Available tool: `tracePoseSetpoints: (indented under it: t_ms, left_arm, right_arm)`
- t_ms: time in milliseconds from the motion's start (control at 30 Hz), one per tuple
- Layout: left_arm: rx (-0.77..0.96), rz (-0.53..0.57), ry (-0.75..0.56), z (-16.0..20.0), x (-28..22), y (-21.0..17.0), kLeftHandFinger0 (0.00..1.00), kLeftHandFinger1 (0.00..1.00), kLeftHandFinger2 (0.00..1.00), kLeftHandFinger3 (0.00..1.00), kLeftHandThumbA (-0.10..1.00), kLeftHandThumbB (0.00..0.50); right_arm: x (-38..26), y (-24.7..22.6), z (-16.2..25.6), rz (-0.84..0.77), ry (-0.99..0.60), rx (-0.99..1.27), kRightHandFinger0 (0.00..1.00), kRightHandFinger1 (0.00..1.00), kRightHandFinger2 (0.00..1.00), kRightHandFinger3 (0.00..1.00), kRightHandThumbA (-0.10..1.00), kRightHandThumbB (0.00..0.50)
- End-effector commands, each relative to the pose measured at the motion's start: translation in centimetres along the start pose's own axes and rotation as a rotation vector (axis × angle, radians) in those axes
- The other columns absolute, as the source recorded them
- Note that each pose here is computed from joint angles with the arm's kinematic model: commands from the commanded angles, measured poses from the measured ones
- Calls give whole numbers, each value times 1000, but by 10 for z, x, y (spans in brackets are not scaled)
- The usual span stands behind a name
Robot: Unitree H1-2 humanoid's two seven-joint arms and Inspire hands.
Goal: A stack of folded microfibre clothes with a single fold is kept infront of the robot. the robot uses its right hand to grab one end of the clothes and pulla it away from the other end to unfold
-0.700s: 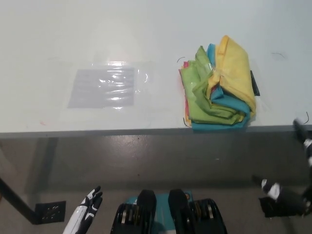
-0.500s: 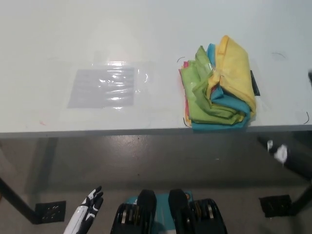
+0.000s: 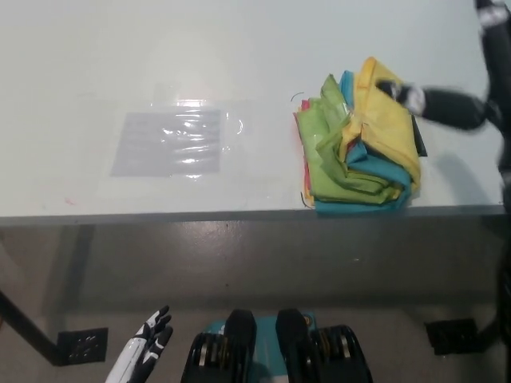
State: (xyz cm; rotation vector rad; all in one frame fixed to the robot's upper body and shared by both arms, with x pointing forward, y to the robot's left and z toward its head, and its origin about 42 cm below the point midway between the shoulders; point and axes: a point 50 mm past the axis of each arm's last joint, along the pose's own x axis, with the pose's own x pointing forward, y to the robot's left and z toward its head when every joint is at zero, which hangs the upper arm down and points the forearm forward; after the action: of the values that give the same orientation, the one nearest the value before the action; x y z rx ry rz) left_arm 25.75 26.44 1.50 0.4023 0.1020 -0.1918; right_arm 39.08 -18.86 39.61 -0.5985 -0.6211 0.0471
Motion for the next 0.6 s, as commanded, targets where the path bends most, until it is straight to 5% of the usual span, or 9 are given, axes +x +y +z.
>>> tracePoseSetpoints:
  t_ms: [0, 167, 333, 400, 433, 467, 567]
  left_arm:
    - [65, -5, -120, 17, 8, 13, 1000, 1000, 1000, 1000, 1000, 500]
    - [72, -15, -134, 18, 11, 14, 1000, 1000, 1000, 1000, 1000, 500]
    - [61, -11, -126, 20, 11, 14, 1000, 1000, 1000, 1000, 1000, 500]
    - [79, -15, -138, 21, 12, 14, 1000, 1000, 1000, 1000, 1000, 500]
    - [78, -17, -136, 21, 13, 14, 1000, 1000, 1000, 1000, 1000, 500]
    - [80, -17, -136, 22, 14, 14, 1000, 1000, 1000, 1000, 1000, 500]
    - [86, -15, -140, 24, 15, 16, 1000, 1000, 1000, 1000, 1000, 500]
  right_arm:
    - [49, 12, 1, 136, 138, 45, 1000, 1000, 1000, 1000, 1000, 365]
    - [74, 28, -24, 185, 254, 65, 1000, 1000, 1000, 1000, 1000, 387]
    - [92, 44, -44, 256, 324, 213, 1000, 1000, 1000, 1000, 1000, 286]
    - [96, 51, -54, 283, 366, 212, 1000, 1000, 1000, 1000, 1000, 348]
    - [97, 52, -57, 290, 370, 222, 1000, 1000, 1000, 1000, 1000, 322]
    - [99, 55, -61, 298, 387, 221, 1000, 1000, 1000, 1000, 1000, 360]
    - [98, 61, -71, 311, 427, 229, 1000, 1000, 1000, 1000, 1000, 351]
